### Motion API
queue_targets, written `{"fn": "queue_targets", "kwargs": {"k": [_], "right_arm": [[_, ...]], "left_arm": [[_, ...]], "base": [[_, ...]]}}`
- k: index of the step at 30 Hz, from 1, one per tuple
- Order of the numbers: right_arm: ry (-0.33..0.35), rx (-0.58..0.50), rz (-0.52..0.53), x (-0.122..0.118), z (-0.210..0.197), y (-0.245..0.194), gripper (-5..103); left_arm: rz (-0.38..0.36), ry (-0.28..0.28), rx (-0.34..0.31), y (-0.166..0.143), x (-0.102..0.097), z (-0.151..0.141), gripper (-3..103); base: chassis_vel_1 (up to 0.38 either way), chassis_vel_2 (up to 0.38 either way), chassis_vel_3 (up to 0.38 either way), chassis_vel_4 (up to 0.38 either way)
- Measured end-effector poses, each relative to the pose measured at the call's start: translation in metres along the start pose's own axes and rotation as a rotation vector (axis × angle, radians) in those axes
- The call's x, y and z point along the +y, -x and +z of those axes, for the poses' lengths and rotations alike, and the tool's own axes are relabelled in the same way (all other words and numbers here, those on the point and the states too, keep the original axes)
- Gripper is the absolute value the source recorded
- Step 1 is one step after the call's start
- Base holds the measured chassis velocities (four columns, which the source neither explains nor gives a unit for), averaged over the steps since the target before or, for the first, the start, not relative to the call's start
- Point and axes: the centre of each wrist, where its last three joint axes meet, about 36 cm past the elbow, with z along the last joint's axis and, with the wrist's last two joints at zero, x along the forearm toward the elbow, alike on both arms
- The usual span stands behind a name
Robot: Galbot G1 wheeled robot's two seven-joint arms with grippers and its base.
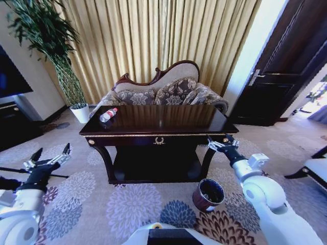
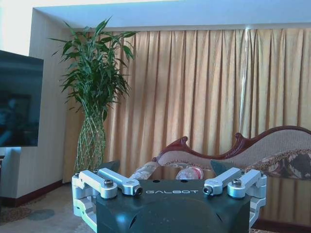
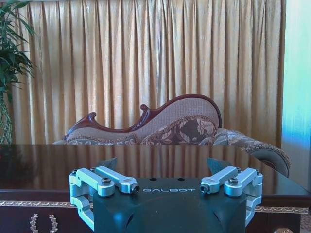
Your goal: Move to the front of the table and place the trash on the table into the trash bin.
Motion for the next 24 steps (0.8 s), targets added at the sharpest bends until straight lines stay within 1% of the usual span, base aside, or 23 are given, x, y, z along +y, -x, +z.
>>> {"fn": "queue_targets", "kwargs": {"k": [6, 24], "right_arm": [[0.0, 0.002, -0.002, 0.0005, 0.0022, 0.0019, 100], [0.004, 0.0, -0.012, 0.0022, 0.0041, 0.0073, 100]], "left_arm": [[0.0, -0.004, 0.0, -0.0009, -0.0002, 0.0016, 100], [-0.004, -0.008, -0.006, -0.0021, 0.003, 0.0062, 100]], "base": [[-0.052, 0.052, 0.041, -0.051], [-0.125, 0.125, 0.123, -0.12]]}}
